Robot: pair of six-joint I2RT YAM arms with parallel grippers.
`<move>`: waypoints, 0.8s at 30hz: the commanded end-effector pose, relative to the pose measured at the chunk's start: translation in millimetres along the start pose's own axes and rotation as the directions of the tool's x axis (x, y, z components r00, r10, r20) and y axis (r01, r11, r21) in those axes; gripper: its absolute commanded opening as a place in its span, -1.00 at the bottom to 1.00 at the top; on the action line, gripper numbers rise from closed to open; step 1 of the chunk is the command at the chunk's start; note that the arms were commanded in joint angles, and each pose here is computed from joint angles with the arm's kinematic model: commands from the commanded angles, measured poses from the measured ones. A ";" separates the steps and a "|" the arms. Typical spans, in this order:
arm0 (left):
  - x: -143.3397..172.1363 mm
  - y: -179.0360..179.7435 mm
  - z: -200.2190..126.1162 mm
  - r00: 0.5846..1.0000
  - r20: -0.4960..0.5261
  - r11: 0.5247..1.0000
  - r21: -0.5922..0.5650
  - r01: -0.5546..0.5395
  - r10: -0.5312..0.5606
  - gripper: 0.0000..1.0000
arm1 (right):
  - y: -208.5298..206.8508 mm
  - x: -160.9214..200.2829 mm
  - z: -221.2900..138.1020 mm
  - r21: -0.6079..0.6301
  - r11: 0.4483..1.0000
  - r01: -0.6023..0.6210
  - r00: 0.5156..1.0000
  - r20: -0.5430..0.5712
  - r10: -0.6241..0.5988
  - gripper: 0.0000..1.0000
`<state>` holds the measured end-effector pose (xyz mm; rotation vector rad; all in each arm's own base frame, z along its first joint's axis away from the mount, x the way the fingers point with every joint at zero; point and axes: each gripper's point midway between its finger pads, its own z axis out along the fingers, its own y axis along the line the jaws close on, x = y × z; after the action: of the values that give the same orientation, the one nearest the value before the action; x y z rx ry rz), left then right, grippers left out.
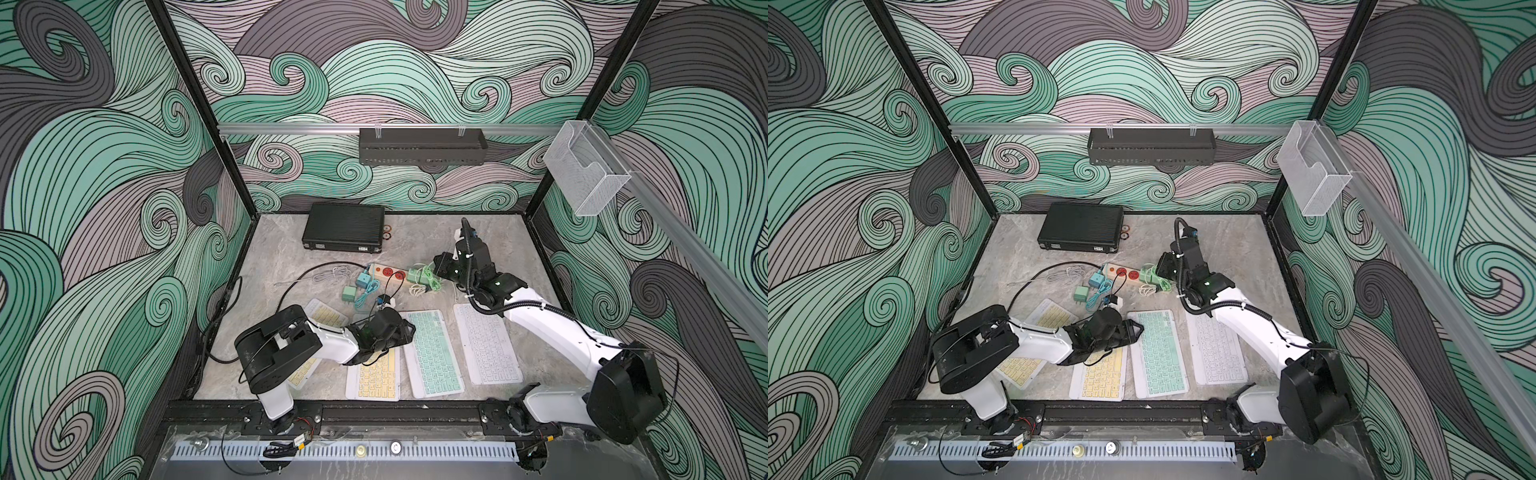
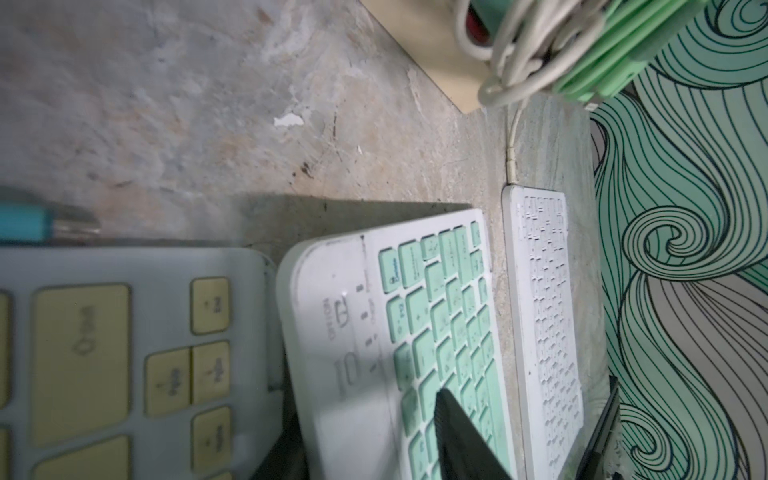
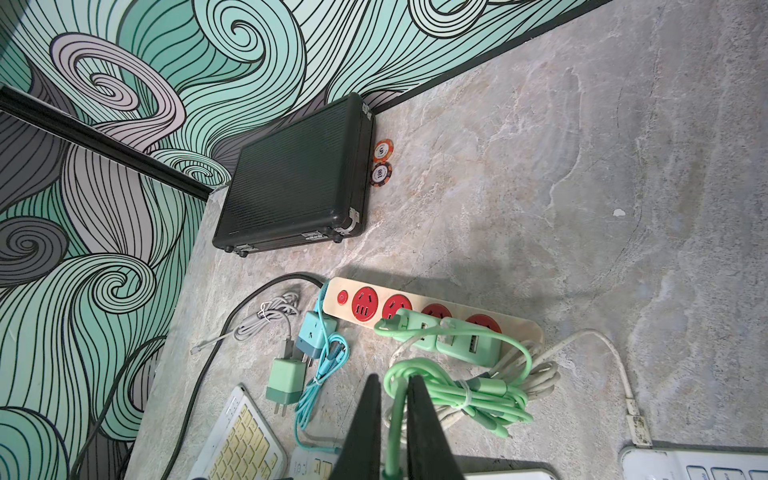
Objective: Unplug the wireless keyboard
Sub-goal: Place the keyboard at the center of the board.
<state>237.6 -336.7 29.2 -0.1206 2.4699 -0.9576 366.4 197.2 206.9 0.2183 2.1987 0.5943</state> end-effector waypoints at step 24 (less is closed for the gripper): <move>-125.1 6.8 -102.0 0.958 0.206 0.953 -0.270 -0.139 0.198 -0.01 | 58.5 36.6 -14.0 -0.088 0.979 0.183 0.982 -0.031 -0.186 -1.00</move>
<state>287.6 -261.8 148.9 -0.0658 2.2994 -0.6271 334.7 253.0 226.7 -0.0339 2.1855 0.6048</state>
